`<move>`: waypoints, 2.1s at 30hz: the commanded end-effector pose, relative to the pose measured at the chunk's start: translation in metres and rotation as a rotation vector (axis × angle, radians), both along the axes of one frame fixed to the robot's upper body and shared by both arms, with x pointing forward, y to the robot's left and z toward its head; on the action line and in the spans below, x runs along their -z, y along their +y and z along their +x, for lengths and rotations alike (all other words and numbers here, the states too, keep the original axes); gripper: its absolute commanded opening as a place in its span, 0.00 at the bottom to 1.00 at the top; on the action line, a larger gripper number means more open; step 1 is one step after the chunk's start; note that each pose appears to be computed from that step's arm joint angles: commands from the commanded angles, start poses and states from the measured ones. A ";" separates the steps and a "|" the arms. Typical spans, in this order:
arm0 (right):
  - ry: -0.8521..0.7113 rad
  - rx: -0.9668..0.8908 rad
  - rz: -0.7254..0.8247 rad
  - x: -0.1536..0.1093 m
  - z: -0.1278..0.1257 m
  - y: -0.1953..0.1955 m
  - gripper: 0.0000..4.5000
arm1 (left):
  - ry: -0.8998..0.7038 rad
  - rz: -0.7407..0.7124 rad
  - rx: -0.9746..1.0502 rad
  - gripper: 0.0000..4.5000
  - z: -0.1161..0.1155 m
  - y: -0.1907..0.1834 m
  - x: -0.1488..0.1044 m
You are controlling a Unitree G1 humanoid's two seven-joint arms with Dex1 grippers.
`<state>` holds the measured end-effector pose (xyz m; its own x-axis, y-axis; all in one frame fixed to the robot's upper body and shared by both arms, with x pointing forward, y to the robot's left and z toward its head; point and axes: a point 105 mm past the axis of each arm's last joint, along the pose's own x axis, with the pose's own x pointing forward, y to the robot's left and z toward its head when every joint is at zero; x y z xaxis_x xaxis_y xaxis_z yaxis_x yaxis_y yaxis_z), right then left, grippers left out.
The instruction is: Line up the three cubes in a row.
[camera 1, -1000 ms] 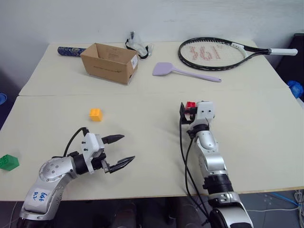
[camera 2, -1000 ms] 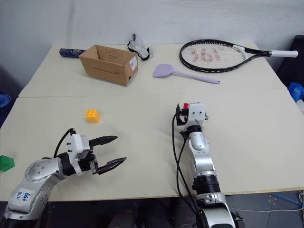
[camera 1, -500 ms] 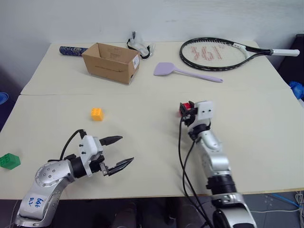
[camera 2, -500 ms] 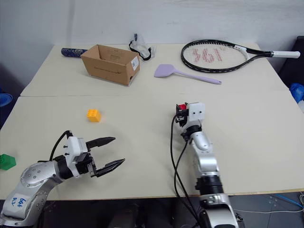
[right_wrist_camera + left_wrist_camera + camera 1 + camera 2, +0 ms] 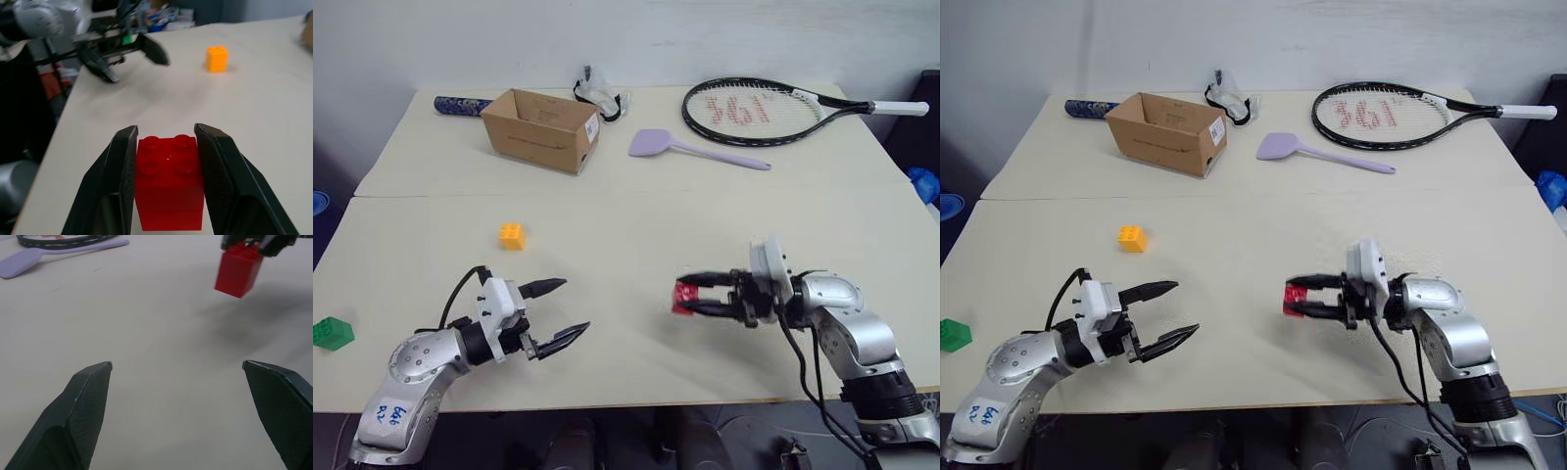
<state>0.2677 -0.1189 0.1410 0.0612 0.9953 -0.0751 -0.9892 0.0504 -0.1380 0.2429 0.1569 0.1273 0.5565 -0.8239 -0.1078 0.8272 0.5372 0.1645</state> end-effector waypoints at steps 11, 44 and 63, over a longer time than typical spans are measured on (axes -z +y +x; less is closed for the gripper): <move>-0.066 -0.134 -0.080 0.045 0.028 0.014 0.31 | 0.008 0.042 0.029 1.00 -0.007 0.012 -0.014; -0.272 0.254 0.385 -0.036 -0.033 -0.033 0.99 | -0.114 -0.381 -1.570 1.00 -0.150 0.233 0.038; -0.280 0.135 0.364 -0.009 -0.035 -0.030 0.99 | -0.069 -0.300 -1.592 1.00 -0.068 0.265 0.023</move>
